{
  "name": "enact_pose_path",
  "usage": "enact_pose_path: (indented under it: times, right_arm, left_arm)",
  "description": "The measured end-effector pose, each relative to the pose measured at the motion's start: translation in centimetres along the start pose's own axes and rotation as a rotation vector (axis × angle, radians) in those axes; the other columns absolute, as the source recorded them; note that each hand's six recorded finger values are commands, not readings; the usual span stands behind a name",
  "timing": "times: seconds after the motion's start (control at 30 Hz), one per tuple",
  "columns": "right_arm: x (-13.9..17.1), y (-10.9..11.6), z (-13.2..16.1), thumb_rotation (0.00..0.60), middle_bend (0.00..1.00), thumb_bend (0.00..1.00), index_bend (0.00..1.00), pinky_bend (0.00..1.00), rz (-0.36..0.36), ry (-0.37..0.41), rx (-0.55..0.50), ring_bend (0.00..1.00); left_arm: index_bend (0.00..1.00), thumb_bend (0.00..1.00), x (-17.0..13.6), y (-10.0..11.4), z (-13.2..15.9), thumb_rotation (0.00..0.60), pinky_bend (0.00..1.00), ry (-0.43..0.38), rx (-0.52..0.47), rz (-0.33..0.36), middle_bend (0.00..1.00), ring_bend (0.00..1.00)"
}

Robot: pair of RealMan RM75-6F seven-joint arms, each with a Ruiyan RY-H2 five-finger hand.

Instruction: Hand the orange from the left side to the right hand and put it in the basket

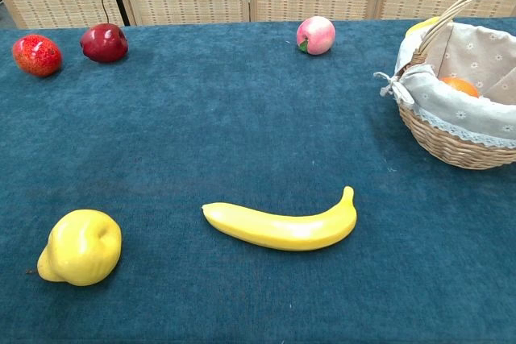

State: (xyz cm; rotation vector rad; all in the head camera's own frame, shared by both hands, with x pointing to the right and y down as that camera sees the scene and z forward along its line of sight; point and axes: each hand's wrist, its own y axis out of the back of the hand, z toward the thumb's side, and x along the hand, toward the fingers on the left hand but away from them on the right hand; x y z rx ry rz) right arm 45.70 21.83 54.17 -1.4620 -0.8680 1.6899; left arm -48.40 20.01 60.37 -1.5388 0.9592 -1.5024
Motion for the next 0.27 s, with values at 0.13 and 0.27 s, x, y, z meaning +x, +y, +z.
enact_pose_path:
  times: [0.13,0.27]
  right_arm:
    - [0.9,-0.9,-2.0,0.6,0.0,0.0,0.06,0.0,0.027,-0.044,-0.008,0.0]
    - [1.6,-1.7,-3.2,0.6,0.0,0.0,0.06,0.0,0.051,-0.067,-0.001,0.0]
  left_arm:
    - [0.0,0.0,-0.2,0.1,0.4,0.6,0.0,-0.011,0.006,0.0,0.0,0.0]
    - [0.0,0.0,-0.3,-0.2,0.6,0.6,0.0,-0.016,0.01,-0.009,0.0,0.0]
